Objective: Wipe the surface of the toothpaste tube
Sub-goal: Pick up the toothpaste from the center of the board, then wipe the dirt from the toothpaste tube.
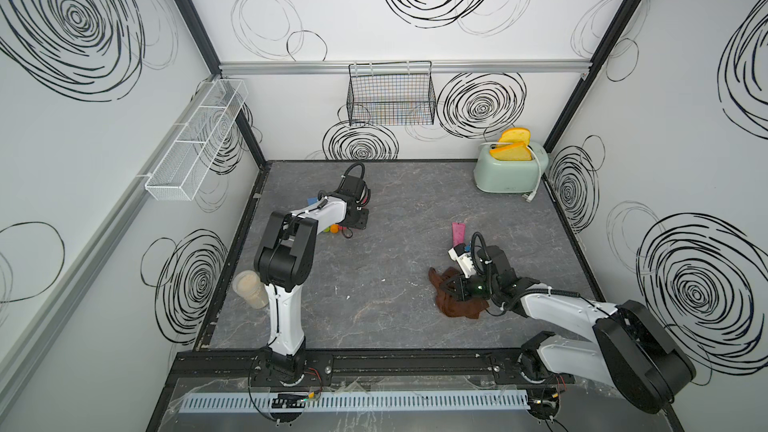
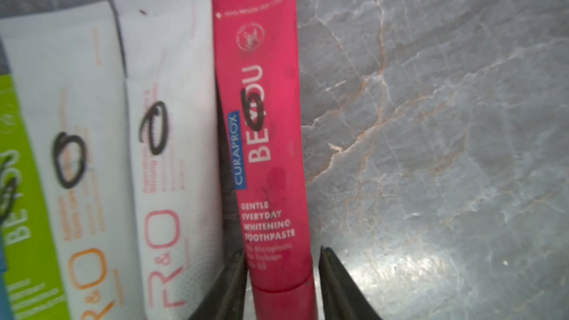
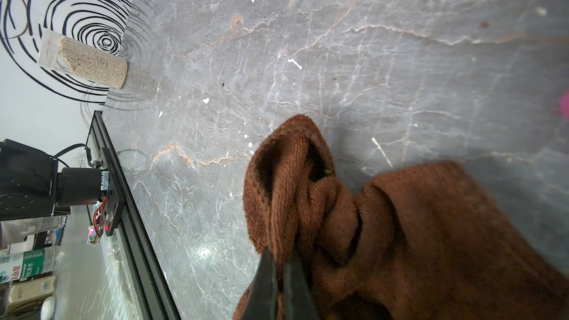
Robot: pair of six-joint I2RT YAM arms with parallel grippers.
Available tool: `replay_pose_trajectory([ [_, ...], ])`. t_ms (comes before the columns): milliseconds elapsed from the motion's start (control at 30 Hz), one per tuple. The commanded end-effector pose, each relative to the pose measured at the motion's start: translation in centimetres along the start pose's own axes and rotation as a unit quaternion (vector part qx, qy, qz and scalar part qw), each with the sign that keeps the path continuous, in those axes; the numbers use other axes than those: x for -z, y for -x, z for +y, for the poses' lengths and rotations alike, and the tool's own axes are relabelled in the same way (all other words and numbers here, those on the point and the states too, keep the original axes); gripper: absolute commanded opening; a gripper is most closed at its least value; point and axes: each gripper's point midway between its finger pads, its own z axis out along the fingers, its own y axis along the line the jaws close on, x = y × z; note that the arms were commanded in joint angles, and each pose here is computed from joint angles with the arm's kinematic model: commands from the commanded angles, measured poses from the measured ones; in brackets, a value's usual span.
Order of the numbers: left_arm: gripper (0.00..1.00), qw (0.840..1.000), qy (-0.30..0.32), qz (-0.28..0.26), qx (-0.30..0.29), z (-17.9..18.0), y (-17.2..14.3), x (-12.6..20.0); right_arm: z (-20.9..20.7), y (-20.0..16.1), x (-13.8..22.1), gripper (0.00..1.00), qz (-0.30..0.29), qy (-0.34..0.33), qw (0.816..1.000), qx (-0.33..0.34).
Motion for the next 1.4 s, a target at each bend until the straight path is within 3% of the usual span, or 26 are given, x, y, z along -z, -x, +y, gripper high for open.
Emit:
replay_pose_trajectory([
  [0,0.46,1.0,-0.006,0.016,-0.003,-0.8,-0.4,-0.7,0.0,0.0,0.0,0.0,-0.005,0.001,1.0,0.012],
  [133,0.45,1.0,-0.008,0.014,-0.007,-1.2,-0.2,-0.7,0.1,-0.1,0.0,0.0,-0.005,0.002,1.0,0.013],
  [500,0.3,1.0,-0.001,0.014,-0.013,-1.6,0.0,-1.1,0.2,0.1,0.1,0.0,-0.009,0.003,1.0,0.014],
  [700,0.19,1.0,0.0,-0.014,-0.027,-3.9,-1.2,1.8,0.8,1.0,0.4,0.0,-0.021,0.008,1.0,0.021],
  [1067,0.15,0.991,-0.049,-0.053,-0.112,-13.5,-11.1,8.4,3.3,6.0,2.4,0.0,-0.074,0.021,0.996,0.049],
  [1367,0.15,0.979,-0.116,-0.066,-0.154,-17.3,-19.1,11.1,3.3,7.1,1.6,0.0,-0.065,0.023,0.996,0.055],
])
